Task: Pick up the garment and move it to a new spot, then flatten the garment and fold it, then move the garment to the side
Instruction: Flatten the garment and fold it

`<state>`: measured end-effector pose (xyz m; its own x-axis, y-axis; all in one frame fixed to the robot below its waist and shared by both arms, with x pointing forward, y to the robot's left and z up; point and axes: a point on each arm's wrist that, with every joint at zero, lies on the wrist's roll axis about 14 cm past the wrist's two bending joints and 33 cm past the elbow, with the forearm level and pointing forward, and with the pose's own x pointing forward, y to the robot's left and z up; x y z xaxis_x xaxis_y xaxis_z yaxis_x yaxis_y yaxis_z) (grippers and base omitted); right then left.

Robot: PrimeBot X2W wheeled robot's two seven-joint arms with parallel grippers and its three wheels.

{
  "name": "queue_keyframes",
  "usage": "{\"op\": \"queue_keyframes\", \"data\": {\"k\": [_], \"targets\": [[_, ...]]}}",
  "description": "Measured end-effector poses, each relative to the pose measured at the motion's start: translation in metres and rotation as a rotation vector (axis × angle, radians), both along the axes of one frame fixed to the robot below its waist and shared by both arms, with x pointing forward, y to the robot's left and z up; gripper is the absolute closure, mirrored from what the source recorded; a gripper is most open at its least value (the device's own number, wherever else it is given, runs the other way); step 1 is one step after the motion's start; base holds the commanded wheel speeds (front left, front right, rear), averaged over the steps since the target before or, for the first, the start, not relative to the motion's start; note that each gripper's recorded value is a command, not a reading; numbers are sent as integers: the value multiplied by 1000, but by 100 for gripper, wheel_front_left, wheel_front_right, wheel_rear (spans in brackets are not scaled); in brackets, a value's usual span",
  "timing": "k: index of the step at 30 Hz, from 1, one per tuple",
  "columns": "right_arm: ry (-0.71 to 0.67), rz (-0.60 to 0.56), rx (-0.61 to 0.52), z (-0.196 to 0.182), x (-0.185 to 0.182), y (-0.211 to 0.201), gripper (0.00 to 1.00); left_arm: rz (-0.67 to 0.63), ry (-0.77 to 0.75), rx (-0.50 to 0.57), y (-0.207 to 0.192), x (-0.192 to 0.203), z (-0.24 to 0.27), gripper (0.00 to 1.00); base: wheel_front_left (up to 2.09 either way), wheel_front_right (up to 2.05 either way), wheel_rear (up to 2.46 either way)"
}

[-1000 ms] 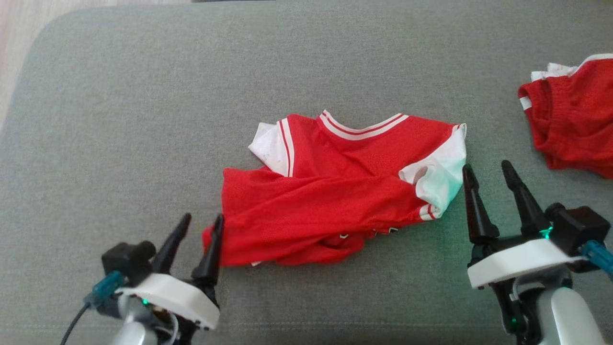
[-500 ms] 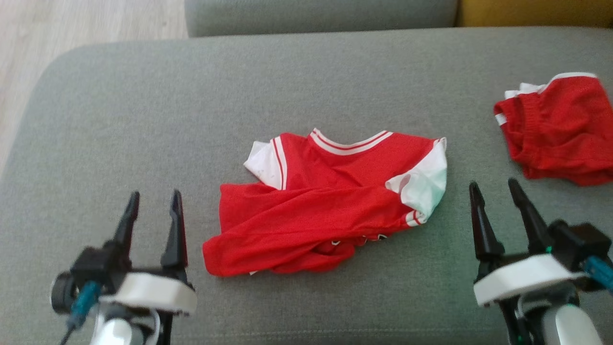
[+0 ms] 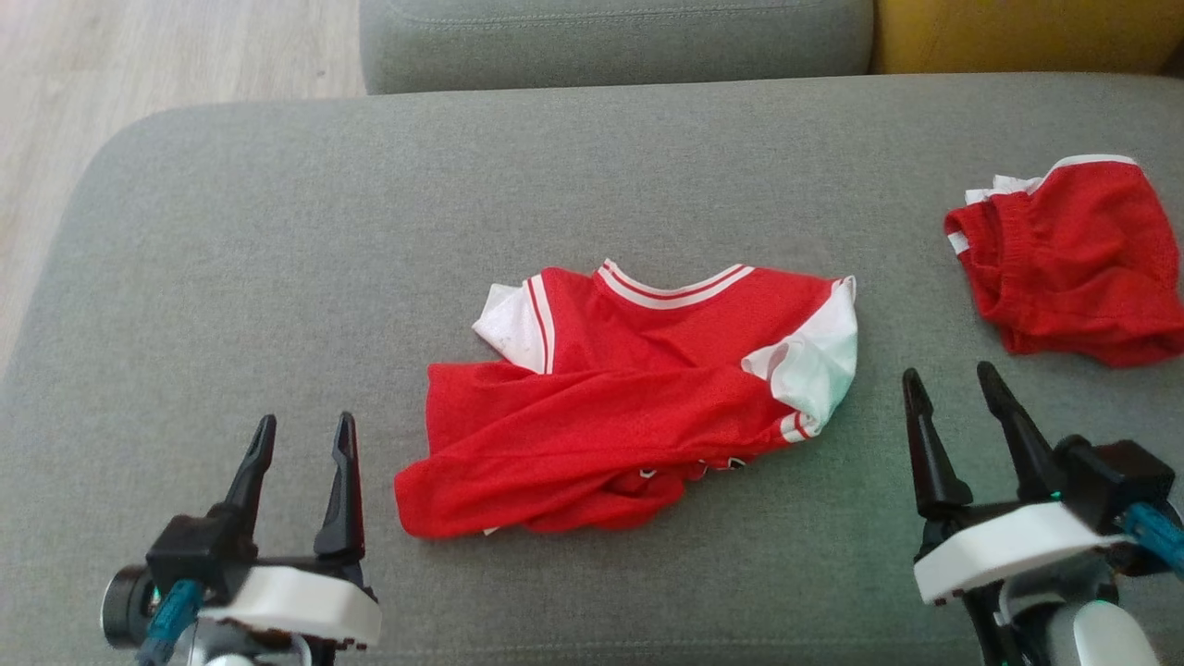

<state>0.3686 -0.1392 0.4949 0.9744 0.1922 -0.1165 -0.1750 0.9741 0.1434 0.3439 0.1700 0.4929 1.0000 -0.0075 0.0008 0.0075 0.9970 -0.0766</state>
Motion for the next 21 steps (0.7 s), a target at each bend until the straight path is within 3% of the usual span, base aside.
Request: {"op": "queue_keyframes", "data": {"k": [5, 13, 19, 20, 21], "targets": [[59, 38, -32, -15, 5, 11, 0, -1, 4, 2, 1, 1, -1, 0, 0, 0, 0], [193, 227, -170, -37, 47, 56, 0, -5, -6, -1, -1, 12, 1, 0, 0, 0, 0], [444, 286, -309, -87, 51, 54, 0, 2, 23, -7, 1, 16, -9, 0, 0, 0, 0], [479, 289, -318, -93, 49, 54, 23, 4, 25, -10, 1, 17, -9, 0, 0, 0, 0], [508, 291, -326, -98, 48, 53, 58, 3, 26, -16, 0, 18, -10, 0, 0, 0, 0]]}}
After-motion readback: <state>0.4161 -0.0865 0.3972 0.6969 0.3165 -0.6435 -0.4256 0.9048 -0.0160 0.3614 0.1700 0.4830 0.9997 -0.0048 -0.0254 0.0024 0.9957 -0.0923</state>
